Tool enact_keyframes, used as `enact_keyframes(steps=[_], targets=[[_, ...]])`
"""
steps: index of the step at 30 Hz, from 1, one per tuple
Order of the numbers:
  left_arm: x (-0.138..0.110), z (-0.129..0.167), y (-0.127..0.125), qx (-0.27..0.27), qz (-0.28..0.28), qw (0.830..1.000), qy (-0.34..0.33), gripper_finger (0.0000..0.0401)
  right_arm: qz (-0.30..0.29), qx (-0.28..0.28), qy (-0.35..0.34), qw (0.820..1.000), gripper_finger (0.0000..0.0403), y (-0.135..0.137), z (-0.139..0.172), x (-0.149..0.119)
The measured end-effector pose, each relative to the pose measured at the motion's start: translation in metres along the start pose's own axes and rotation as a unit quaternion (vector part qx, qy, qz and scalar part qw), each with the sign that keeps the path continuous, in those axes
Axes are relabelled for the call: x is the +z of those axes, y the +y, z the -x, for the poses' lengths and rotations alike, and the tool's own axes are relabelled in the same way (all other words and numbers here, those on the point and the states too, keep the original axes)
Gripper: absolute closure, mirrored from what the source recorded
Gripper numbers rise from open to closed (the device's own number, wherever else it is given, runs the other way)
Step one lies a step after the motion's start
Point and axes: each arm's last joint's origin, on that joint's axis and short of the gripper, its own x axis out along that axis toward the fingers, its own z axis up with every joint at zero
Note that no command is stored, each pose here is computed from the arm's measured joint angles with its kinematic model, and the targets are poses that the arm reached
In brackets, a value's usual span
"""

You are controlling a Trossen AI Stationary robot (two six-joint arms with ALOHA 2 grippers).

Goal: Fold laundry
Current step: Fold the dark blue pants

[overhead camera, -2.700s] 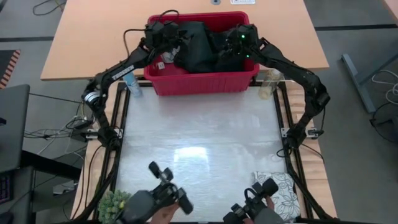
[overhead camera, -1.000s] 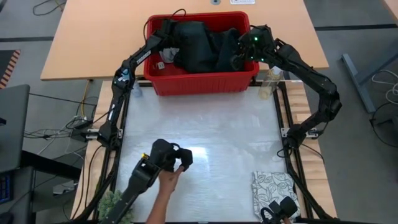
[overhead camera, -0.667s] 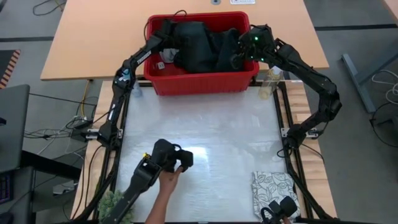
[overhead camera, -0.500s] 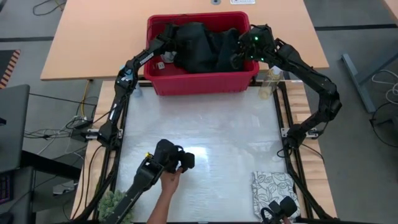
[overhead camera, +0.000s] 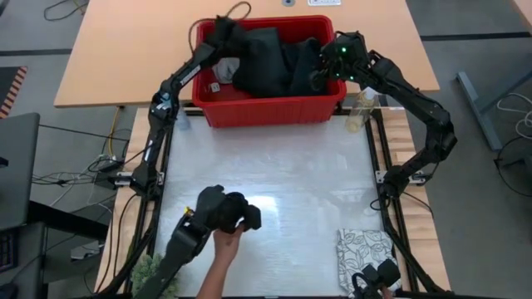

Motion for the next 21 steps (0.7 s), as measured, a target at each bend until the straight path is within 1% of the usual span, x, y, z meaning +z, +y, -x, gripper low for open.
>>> enact_keyframes(steps=[3, 5, 9, 12, 16, 18, 21], targets=[[0.020, 0.024, -0.020, -0.021, -0.020, 0.999, -0.032, 0.0400, -0.001, -0.002, 0.000, 1.000, 0.0138, -0.002, 0.000, 0.000], [0.034, 0.043, -0.037, -0.044, -0.041, 0.996, -0.064, 0.0401, -0.001, -0.002, 0.003, 1.000, 0.0138, -0.001, -0.003, -0.001], [0.061, 0.088, -0.074, -0.080, -0.091, 0.984, -0.130, 0.0401, 0.002, -0.001, 0.016, 1.000, 0.0138, 0.000, -0.010, -0.003], [0.073, 0.122, -0.105, -0.104, -0.137, 0.970, -0.172, 0.0401, 0.005, 0.001, 0.029, 1.000, 0.0138, 0.002, -0.019, -0.006], [0.082, 0.166, -0.143, -0.123, -0.207, 0.944, -0.224, 0.0401, 0.011, 0.000, 0.048, 0.999, 0.0138, 0.005, -0.035, -0.011], [0.085, 0.187, -0.158, -0.129, -0.238, 0.931, -0.246, 0.0401, 0.029, -0.001, 0.053, 0.998, 0.0138, 0.005, -0.044, -0.013], [0.086, 0.210, -0.176, -0.128, -0.266, 0.916, -0.273, 0.0401, 0.073, -0.002, 0.056, 0.996, 0.0138, 0.005, -0.058, -0.015]])
